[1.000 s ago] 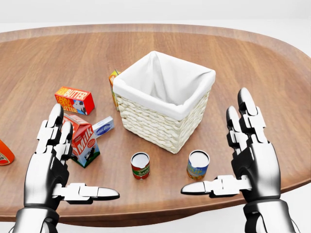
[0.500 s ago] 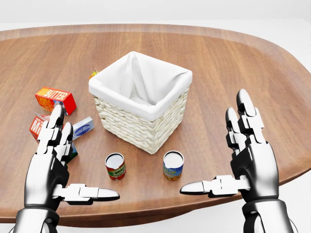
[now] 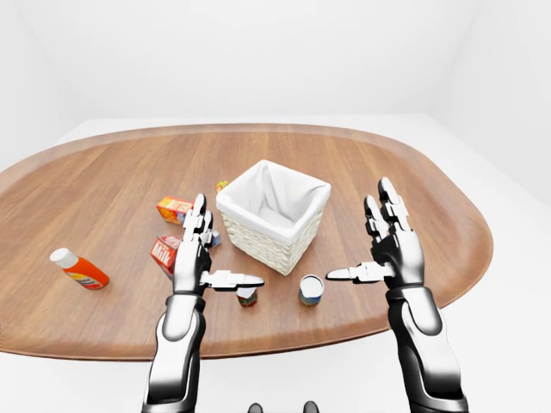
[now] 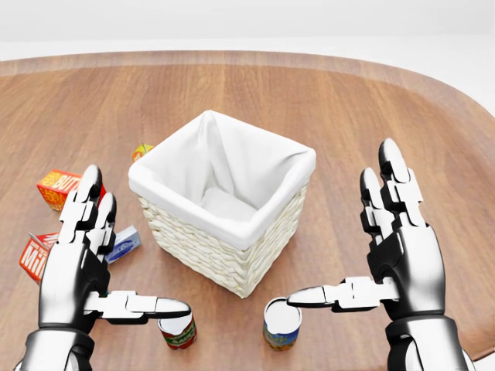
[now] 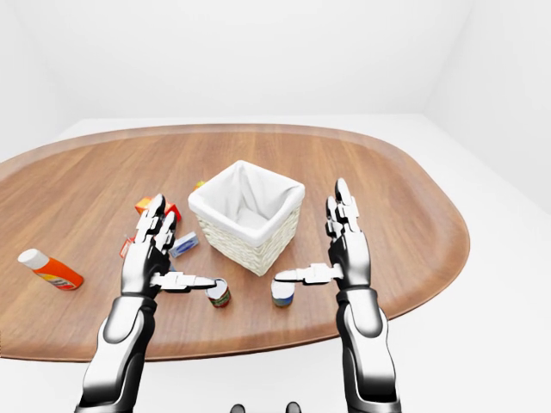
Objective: Pick up the tomato sauce, and put it in the basket.
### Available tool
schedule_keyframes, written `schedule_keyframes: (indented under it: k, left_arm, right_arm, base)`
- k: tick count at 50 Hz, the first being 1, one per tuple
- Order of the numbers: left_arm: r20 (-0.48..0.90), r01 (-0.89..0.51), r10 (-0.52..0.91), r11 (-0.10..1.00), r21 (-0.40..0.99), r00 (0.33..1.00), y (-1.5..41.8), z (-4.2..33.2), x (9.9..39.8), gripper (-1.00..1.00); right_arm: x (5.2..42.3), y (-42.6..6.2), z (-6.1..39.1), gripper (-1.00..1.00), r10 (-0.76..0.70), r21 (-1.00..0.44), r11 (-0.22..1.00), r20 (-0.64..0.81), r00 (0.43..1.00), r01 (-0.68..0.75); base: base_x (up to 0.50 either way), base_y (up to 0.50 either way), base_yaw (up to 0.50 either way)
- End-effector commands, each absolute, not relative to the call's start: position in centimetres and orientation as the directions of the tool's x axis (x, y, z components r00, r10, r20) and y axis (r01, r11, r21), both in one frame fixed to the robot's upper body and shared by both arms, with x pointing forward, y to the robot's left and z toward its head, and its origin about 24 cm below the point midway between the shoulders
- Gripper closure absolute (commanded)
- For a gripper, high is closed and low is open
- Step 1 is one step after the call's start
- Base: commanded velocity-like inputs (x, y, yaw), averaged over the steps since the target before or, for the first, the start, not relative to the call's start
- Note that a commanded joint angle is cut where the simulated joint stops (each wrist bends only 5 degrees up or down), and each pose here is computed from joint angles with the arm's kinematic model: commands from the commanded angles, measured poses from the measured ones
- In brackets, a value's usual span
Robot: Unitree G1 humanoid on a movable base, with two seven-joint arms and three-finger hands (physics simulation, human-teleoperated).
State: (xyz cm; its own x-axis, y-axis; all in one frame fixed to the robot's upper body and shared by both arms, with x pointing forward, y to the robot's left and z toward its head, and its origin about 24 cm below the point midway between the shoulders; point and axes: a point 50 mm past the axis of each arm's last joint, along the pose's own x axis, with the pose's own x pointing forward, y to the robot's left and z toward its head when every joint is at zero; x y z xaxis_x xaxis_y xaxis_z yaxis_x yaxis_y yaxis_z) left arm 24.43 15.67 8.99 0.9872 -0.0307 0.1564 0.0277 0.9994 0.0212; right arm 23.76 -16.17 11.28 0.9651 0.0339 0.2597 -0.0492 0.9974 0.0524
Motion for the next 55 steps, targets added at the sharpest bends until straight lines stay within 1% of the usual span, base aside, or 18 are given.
schedule_keyframes:
  k: [1, 4, 8, 22, 24, 31, 55]
  left_arm:
    - [0.148, 0.025, -0.028, 0.999, 0.021, 0.989, 15.74, 8.78, 24.33, -1.0]
    - [0.143, 0.025, -0.028, 0.999, 0.021, 0.989, 15.74, 8.67, 24.38, -1.0]
    - [0.147, 0.025, -0.028, 0.999, 0.022, 0.989, 15.7, 8.76, 24.31, -1.0]
    - [0.147, 0.025, -0.028, 0.999, 0.022, 0.989, 15.74, 8.77, 24.34, -1.0]
    - [0.141, 0.025, -0.028, 0.999, 0.022, 0.99, 15.73, 8.62, 24.37, -1.0]
    - [0.135, 0.026, -0.029, 0.999, 0.021, 0.99, 15.74, 8.48, 24.39, -1.0]
    - [0.13, 0.024, -0.027, 0.999, 0.024, 0.991, 15.76, 8.37, 24.41, -1.0]
  right_arm:
    - [23.68, -16.22, 11.12, -1.0, 0.028, 0.06, 0.997, 0.253, 0.967, -0.044]
    - [23.64, -16.16, 11.14, -1.0, 0.036, 0.051, 0.997, 0.254, 0.967, -0.05]
    - [23.69, -16.16, 11.0, -1.0, 0.038, 0.052, 0.997, 0.248, 0.968, -0.052]
    - [23.7, -16.16, 11.03, -1.0, 0.03, 0.054, 0.998, 0.249, 0.968, -0.044]
    - [23.43, -16.02, 10.92, -1.0, 0.061, 0.069, 0.994, 0.248, 0.967, -0.081]
    - [24.02, -16.1, 10.21, -1.0, 0.029, 0.032, 0.999, 0.212, 0.977, -0.037]
    - [23.88, -16.0, 10.29, -1.0, 0.037, 0.033, 0.998, 0.216, 0.976, -0.045]
  base:
    - [0.0, 0.0, 0.0]
    - [0.0, 0.0, 0.0]
    - [0.0, -0.5, 0.0]
    - [0.0, 0.0, 0.0]
    - [0.0, 0.0, 0.0]
    - [0.47, 0.0, 0.0]
    - [0.0, 0.0, 0.0]
